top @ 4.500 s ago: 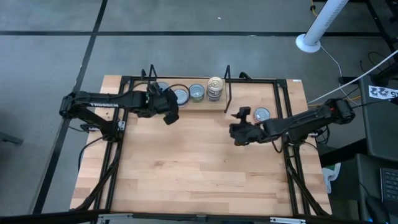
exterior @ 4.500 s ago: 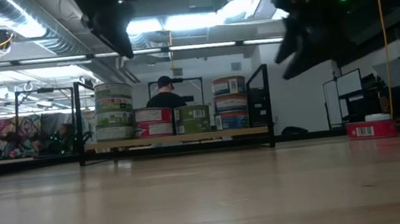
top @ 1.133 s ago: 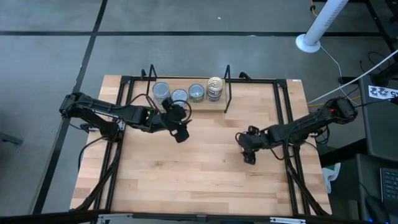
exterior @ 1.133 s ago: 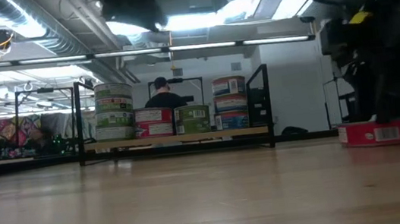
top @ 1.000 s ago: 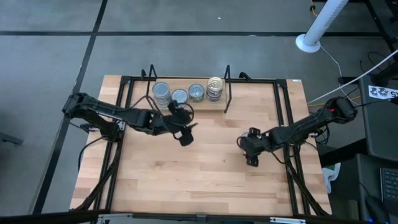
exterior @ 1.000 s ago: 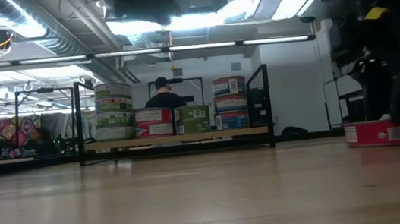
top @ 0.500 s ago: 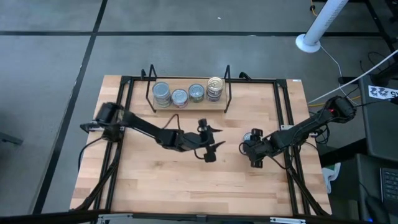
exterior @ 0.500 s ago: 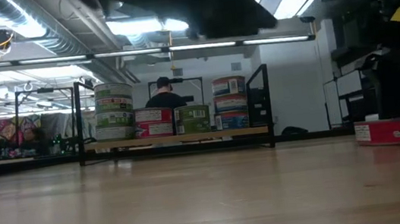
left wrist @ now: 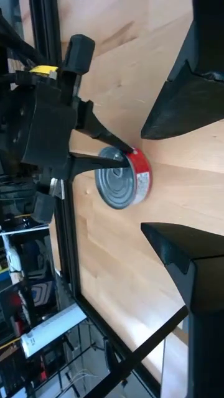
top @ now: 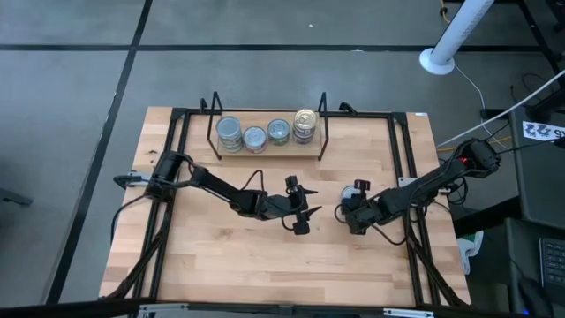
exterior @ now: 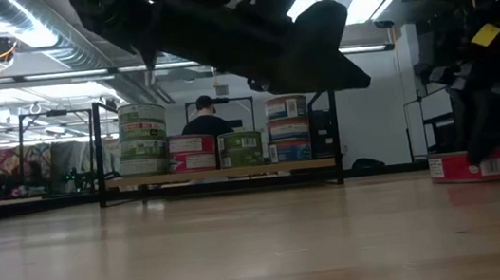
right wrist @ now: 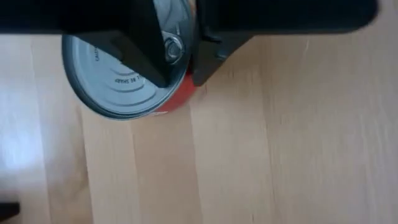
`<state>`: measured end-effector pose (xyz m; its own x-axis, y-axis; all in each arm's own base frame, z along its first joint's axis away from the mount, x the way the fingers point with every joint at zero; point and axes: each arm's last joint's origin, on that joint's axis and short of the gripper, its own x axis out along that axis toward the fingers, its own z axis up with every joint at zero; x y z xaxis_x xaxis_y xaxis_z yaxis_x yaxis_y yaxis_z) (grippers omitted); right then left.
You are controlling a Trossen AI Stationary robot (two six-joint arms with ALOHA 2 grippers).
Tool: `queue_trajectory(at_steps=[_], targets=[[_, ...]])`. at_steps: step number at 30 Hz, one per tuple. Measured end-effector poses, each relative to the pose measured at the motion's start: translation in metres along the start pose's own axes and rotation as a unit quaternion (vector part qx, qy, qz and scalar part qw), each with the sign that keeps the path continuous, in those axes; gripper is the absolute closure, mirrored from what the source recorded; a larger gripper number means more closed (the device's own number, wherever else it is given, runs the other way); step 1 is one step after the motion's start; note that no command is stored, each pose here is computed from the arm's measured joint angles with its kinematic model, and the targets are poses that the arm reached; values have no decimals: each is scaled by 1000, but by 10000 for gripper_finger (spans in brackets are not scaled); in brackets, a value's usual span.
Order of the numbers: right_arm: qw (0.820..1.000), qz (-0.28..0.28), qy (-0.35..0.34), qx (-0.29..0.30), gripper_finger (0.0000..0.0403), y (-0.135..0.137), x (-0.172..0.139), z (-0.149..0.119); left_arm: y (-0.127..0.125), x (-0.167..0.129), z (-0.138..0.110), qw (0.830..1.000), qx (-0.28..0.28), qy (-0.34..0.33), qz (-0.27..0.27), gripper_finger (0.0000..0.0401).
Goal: Stack canned seafood by type on shelf
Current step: Stack the red tuna can on top of the red tuna can on the shelf
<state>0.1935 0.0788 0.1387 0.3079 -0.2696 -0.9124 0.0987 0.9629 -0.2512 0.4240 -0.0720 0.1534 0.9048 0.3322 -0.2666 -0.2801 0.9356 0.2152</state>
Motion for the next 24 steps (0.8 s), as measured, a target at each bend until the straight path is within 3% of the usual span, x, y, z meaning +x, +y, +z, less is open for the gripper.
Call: queue_trajectory(at_steps=[7,15,20,24], targets=[[998,19,-61,-16,397,5,1,12,2,1,0,1000,-1,0,3,176],[985,67,-122,-103,400,13,-2,24,7,5,-1,1000,16,0,-18,176],[980,70,-137,-123,401,14,-2,26,7,6,-1,997,18,-4,-74,176],[978,75,-154,-118,401,15,-3,30,7,6,-1,996,35,-6,-80,176]])
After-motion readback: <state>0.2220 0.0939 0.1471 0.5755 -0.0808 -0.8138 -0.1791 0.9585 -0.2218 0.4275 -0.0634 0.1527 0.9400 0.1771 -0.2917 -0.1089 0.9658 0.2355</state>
